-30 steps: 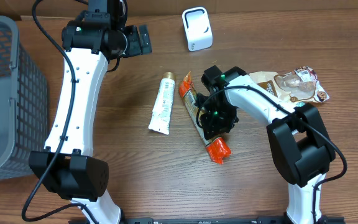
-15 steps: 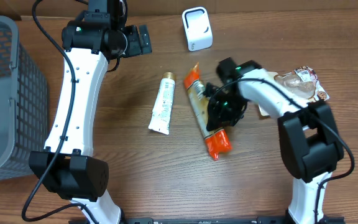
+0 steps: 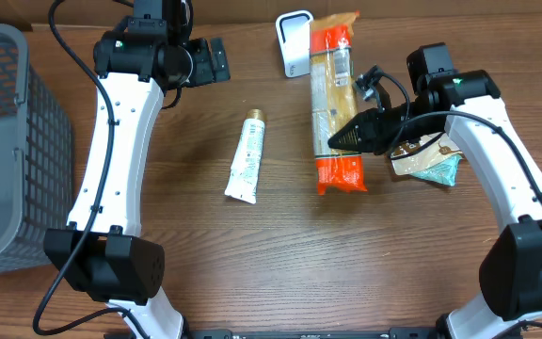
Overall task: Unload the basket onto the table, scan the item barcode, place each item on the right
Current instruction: 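Hold the spaghetti package barcode against the white scanner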
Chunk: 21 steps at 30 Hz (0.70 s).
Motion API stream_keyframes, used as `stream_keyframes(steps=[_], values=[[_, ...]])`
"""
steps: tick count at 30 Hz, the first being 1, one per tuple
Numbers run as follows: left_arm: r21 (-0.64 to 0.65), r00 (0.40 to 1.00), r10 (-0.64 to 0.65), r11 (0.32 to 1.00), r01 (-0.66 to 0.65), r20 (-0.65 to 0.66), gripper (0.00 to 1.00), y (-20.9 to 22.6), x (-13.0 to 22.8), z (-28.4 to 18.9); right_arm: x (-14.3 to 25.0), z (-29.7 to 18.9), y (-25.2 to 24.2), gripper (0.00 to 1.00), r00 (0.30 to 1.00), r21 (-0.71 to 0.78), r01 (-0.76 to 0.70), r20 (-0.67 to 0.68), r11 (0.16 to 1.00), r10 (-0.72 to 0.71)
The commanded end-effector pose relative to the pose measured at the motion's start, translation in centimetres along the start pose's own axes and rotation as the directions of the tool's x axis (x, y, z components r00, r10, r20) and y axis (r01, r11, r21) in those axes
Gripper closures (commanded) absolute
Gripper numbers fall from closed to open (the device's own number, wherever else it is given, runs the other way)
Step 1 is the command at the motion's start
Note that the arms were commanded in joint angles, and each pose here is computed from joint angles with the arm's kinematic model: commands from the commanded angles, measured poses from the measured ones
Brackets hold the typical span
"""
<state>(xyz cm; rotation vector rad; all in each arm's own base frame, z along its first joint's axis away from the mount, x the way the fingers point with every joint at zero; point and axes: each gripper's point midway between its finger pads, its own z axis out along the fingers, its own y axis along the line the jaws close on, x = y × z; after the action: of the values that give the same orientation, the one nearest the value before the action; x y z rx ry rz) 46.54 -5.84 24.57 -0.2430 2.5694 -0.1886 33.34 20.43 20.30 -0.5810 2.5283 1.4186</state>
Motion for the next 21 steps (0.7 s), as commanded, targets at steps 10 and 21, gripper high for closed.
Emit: stream_keyframes(steps=[10, 21], values=[[0.0, 1.0, 0.002, 1.0, -0.002, 0.009, 0.0, -0.1, -0.3, -0.2, -1.6, -1.3, 6.6, 0.96, 0.98, -0.225, 0.192, 0.098, 0.955, -0.174], [0.0, 1.0, 0.002, 1.0, -0.002, 0.009, 0.0, -0.1, -0.3, -0.2, -6.2, -3.8, 5.1, 0.97, 0.982, 0.241, 0.108, 0.127, 0.964, -0.142]])
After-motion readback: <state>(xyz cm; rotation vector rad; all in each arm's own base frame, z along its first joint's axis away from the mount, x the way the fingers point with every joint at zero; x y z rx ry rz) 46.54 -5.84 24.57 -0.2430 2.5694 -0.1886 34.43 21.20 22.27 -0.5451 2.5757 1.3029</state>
